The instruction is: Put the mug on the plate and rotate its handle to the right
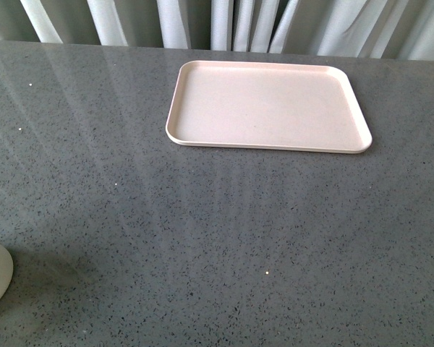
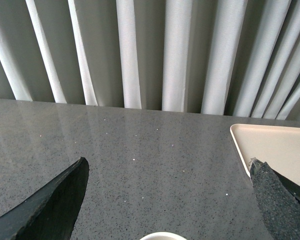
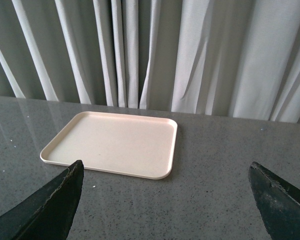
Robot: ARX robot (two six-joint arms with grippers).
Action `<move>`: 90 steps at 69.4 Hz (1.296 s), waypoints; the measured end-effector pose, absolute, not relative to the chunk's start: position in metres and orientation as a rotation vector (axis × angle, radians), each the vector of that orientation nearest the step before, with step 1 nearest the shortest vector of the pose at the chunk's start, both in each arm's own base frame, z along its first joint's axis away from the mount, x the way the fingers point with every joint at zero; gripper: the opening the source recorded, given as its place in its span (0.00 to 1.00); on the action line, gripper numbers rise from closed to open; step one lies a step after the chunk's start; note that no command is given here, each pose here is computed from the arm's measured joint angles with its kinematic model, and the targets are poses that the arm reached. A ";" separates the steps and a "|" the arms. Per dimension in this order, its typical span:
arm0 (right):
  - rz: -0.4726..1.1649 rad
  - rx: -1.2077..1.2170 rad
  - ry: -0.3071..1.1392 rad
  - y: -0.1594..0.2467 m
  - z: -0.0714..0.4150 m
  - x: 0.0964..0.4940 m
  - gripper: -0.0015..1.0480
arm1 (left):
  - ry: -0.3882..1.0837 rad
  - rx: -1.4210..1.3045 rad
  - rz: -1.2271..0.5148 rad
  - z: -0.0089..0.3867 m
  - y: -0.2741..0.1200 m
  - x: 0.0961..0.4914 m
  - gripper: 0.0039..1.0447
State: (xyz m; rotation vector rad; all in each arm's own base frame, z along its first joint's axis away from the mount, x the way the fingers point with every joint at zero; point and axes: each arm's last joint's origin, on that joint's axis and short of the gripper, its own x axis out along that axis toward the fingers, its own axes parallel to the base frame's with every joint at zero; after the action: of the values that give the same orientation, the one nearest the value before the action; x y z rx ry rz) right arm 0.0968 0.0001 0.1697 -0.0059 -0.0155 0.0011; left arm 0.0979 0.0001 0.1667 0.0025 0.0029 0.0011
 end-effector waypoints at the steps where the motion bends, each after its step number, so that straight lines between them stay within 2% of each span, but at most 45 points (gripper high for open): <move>1: 0.001 -0.006 -0.015 0.000 0.170 0.097 0.91 | 0.003 0.002 0.001 0.167 0.000 0.098 0.91; 39: 0.001 -0.006 -0.015 0.000 0.170 0.097 0.91 | 0.006 0.002 -0.005 0.167 0.000 0.098 0.91; 42: 0.000 -0.006 -0.015 0.000 0.170 0.097 0.91 | 0.113 -0.014 -0.080 0.166 0.000 0.098 0.91; 47: 0.002 -0.006 -0.015 0.000 0.170 0.097 0.91 | 0.400 -0.084 -0.202 0.172 0.002 0.103 0.91; 49: 0.001 -0.006 -0.015 0.000 0.170 0.097 0.91 | 0.455 -0.099 -0.213 0.176 0.003 0.108 0.91; 62: 0.001 -0.006 -0.015 0.000 0.170 0.097 0.91 | 0.585 -0.021 -0.170 0.188 0.021 0.135 0.91; 76: 0.001 -0.006 -0.015 0.000 0.170 0.097 0.91 | 0.706 0.098 -0.125 0.185 0.047 0.146 0.91; 90: 0.001 -0.006 -0.015 0.000 0.170 0.097 0.91 | 0.821 0.182 -0.153 0.170 0.057 0.154 0.91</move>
State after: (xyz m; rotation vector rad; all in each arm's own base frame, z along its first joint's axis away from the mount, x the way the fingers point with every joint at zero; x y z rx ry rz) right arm 0.0968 0.0001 0.1697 -0.0059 -0.0155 0.0011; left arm 0.1544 0.0566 0.1698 0.1824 0.8214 -0.1529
